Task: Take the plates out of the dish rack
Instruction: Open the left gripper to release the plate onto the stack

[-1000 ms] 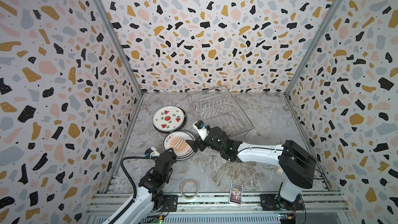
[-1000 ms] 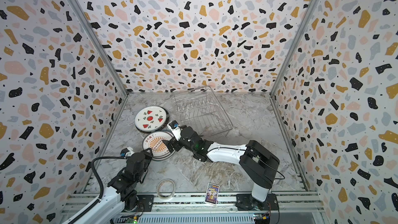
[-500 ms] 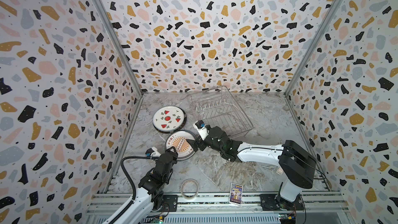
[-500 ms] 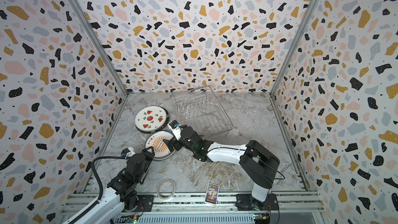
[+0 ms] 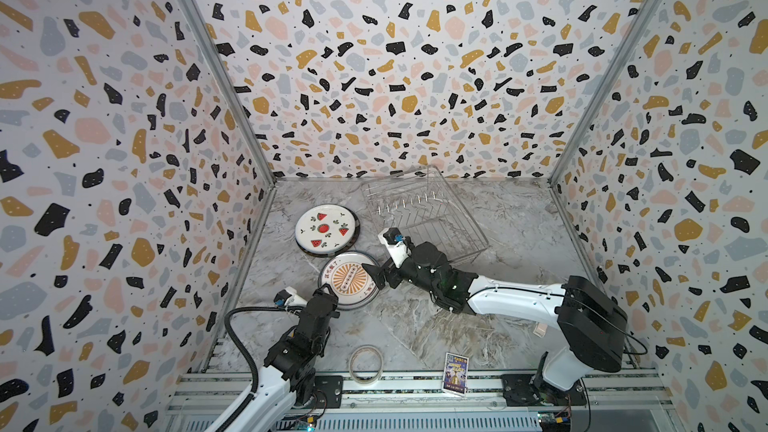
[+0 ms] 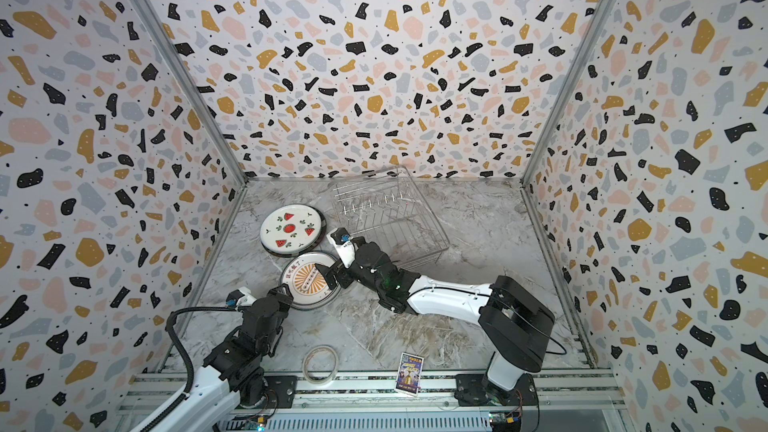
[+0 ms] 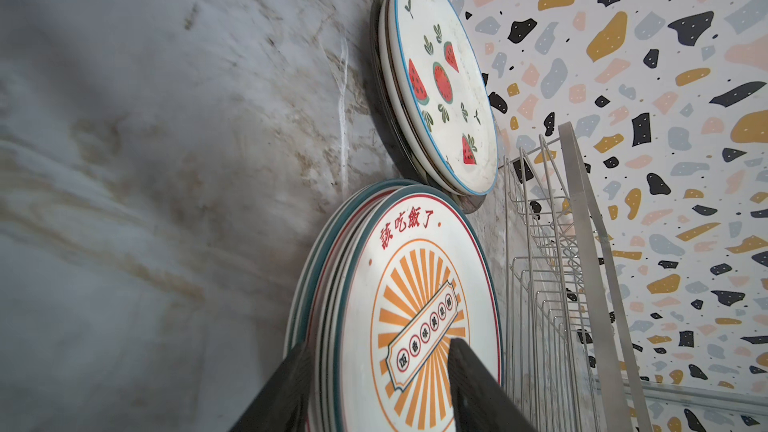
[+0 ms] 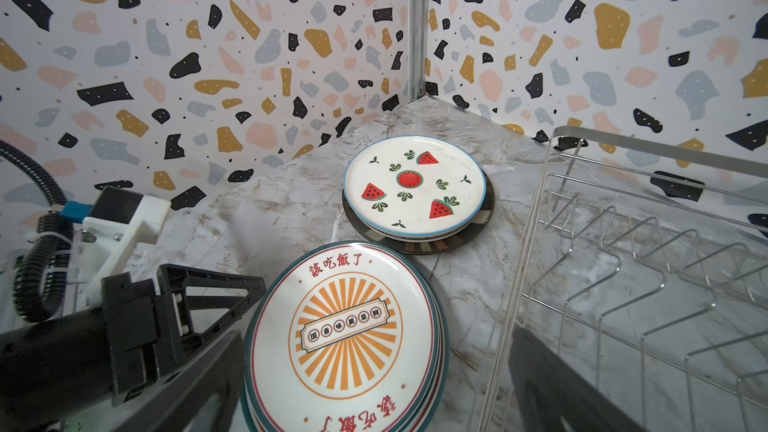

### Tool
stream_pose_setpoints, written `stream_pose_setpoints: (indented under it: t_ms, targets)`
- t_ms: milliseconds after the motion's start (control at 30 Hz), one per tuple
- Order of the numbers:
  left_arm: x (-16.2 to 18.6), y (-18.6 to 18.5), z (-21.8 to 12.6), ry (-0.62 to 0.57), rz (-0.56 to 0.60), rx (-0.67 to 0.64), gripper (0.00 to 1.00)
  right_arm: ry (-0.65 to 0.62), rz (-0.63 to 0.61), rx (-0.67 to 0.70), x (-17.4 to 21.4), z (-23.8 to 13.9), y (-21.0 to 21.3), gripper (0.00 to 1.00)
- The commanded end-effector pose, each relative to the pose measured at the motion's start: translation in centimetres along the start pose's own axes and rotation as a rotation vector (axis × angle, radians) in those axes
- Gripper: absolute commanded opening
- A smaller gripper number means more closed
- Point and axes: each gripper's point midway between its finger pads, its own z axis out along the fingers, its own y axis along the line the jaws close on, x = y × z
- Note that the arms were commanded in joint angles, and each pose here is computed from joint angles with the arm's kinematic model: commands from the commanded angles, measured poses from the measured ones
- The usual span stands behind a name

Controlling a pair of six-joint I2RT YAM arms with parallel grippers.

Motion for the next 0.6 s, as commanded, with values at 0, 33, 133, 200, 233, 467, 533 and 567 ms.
stream_pose_setpoints:
  t_ms: [0, 33, 133, 200, 233, 467, 533, 567]
  targets:
    - [-1.7, 0.2, -0.4, -0.085, -0.008, -0.033, 0.57, -0.064, 0.000, 0.037, -2.3, -1.6, -0.8, 1.00]
    - [-2.6, 0.0, -0.7, -0.124, -0.006, -0.037, 0.65, -0.078, 0.004, 0.052, -2.7, -2.1, -1.1, 1.00]
    - [-5.2, -1.4, -1.9, -0.234, -0.006, -0.017, 0.81, -0.120, 0.017, 0.098, -3.6, -4.0, -2.2, 1.00]
    - [-6.5, -2.6, -2.5, -0.292, -0.024, 0.023, 0.89, -0.142, 0.027, 0.124, -4.1, -5.3, -3.1, 1.00]
    - [-7.1, -3.3, -2.7, -0.325, -0.027, 0.056, 1.00, -0.155, 0.038, 0.146, -4.3, -6.1, -4.0, 0.99]
    - [-11.0, -8.9, -4.7, -0.492, 0.038, 0.168, 1.00, -0.078, 0.079, 0.371, -4.0, -11.4, -12.3, 1.00]
    - [-11.9, -11.2, -5.7, -0.517, 0.135, 0.190, 1.00, -0.093, 0.129, 0.501, -3.3, -13.7, -15.7, 0.99]
    - [-12.4, -12.6, -6.3, -0.540, 0.208, 0.225, 1.00, -0.100, 0.171, 0.577, -2.8, -15.2, -17.7, 1.00]
